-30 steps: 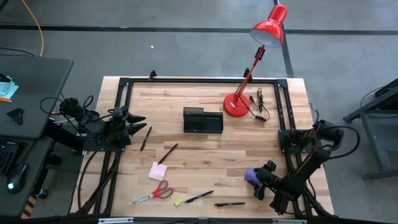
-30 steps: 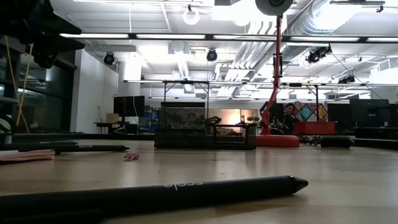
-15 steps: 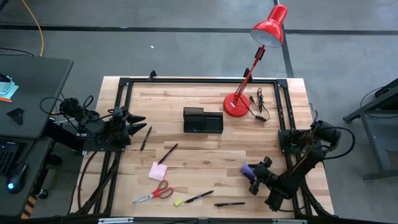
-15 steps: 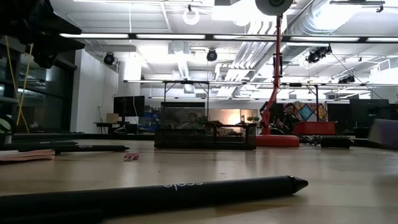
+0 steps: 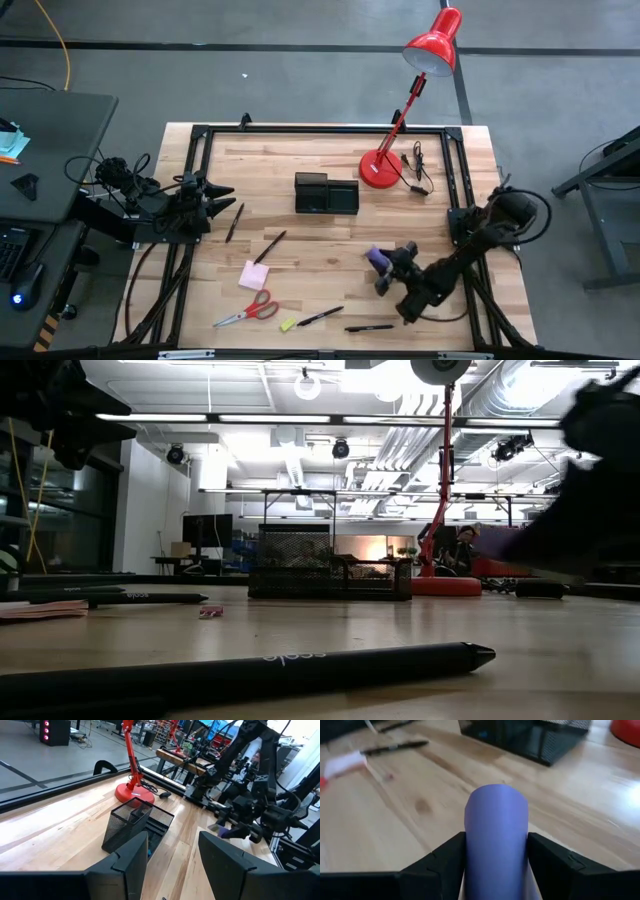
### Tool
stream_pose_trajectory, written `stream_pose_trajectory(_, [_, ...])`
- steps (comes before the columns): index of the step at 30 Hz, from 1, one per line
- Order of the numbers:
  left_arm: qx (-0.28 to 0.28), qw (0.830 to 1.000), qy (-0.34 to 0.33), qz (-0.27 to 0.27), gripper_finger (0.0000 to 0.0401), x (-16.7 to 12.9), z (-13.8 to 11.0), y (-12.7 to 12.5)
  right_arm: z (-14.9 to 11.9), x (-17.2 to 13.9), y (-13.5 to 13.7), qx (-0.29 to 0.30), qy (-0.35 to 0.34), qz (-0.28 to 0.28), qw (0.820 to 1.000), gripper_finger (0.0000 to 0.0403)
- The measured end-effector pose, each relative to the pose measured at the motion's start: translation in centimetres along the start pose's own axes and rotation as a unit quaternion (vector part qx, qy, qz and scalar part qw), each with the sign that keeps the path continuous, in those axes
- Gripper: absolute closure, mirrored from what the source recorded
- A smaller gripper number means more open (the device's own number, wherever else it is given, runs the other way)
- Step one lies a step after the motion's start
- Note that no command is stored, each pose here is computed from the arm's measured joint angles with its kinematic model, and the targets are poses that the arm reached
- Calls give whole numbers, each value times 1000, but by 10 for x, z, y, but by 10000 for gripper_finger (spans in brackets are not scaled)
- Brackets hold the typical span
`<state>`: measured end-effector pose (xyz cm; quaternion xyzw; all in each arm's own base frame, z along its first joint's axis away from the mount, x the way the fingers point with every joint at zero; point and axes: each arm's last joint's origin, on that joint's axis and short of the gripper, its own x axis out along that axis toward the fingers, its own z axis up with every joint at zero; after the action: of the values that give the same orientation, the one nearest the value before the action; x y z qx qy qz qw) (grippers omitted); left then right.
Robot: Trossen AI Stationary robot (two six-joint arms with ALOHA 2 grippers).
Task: Pick and place office supplies into organizer
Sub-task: Put the purple sticky notes into the black desk organizer
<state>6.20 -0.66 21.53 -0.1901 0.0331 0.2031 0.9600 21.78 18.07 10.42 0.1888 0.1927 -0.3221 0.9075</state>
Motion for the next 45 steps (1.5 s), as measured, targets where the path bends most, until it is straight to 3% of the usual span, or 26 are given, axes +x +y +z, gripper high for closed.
stream_pose_trajectory(10, [0, 1000, 0, 0, 233, 0, 0, 0, 57, 57, 25, 48, -88, 24, 995, 208])
stream_pose_trajectory(21, [0, 1000, 0, 0, 233, 0, 0, 0, 112, 127, -13, 119, -94, -32, 988, 209])
stream_pose_trajectory(29, [0, 1000, 0, 0, 233, 0, 0, 0, 125, 145, -32, 124, -87, -59, 987, 209])
stream_pose_trajectory(36, [0, 1000, 0, 0, 233, 0, 0, 0, 122, 155, -51, 137, -26, -90, 986, 209])
stream_pose_trajectory(45, [0, 1000, 0, 0, 233, 0, 0, 0, 136, 158, -42, 108, -13, -110, 988, 173])
